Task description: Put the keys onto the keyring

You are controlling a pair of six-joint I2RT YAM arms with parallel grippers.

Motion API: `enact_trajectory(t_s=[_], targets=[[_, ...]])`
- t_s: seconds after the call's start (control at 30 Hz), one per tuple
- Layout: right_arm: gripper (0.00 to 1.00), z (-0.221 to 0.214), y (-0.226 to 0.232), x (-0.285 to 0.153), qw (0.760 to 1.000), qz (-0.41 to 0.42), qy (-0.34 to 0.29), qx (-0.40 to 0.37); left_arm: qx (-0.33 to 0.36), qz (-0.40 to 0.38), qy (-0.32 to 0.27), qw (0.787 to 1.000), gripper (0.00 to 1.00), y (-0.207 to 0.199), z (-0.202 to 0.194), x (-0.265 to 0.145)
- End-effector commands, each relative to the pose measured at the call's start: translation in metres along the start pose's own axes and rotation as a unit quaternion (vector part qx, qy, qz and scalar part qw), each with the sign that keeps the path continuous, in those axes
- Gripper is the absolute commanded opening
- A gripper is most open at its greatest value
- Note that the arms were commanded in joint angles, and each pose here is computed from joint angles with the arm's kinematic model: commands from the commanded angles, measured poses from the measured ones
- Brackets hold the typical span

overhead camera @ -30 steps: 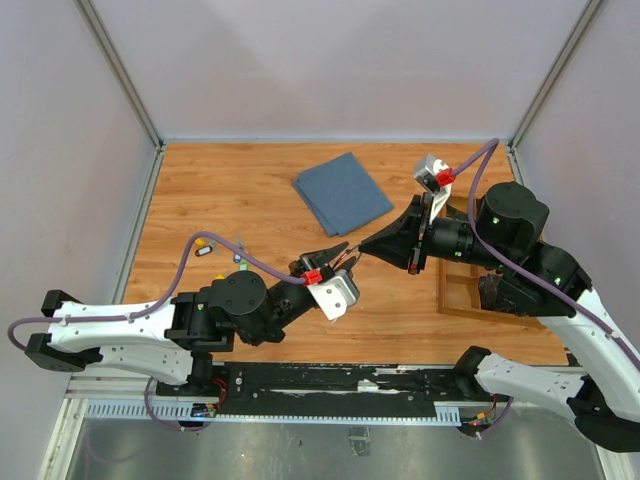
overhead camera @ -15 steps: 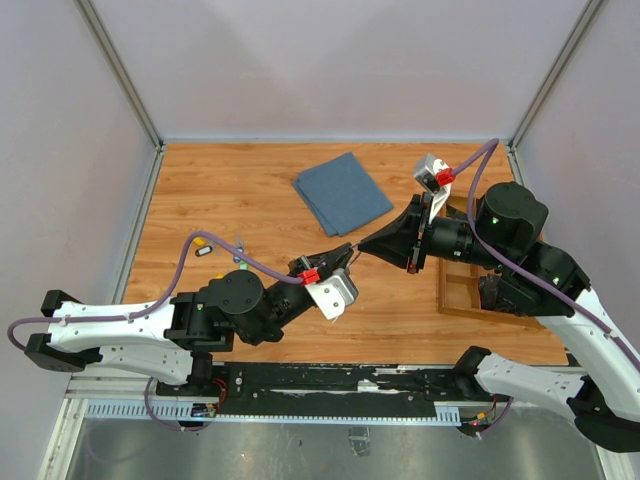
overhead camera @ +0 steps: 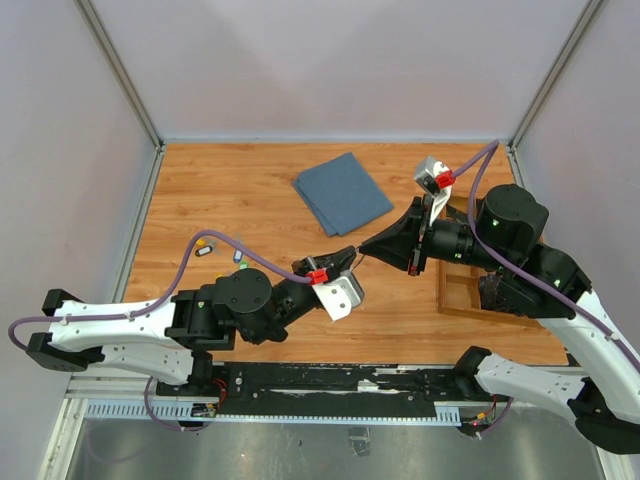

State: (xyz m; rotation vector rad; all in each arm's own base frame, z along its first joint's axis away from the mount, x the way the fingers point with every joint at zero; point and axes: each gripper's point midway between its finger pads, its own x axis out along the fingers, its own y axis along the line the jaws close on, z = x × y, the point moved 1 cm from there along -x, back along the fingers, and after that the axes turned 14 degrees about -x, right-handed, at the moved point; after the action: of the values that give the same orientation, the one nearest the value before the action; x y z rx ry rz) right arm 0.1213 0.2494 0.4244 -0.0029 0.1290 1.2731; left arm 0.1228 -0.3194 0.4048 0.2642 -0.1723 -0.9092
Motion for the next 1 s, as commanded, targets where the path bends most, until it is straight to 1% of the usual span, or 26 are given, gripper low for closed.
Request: enact_trajectory(t_s=[0.0,0.37,0.97], targets=[[0.0,0.015,-0.002,0.0,0.999,-0.01,-0.029,-0.011,-0.005,-0.037,-0.004,0.999,0.0,-0.014,0.005,0.002],[0.0,0.018,-0.009,0.005,0.999,-0.022,-0.028,-0.015,0.006,-0.052,0.003,0.999,0.01,-0.026,0.001,0.004],[0.0,0.012,-0.008,-0.003,0.999,-0.029,-0.029,-0.025,0.014,-0.023,0.012,1.0,0.01,-0.017,-0.003,0.003]])
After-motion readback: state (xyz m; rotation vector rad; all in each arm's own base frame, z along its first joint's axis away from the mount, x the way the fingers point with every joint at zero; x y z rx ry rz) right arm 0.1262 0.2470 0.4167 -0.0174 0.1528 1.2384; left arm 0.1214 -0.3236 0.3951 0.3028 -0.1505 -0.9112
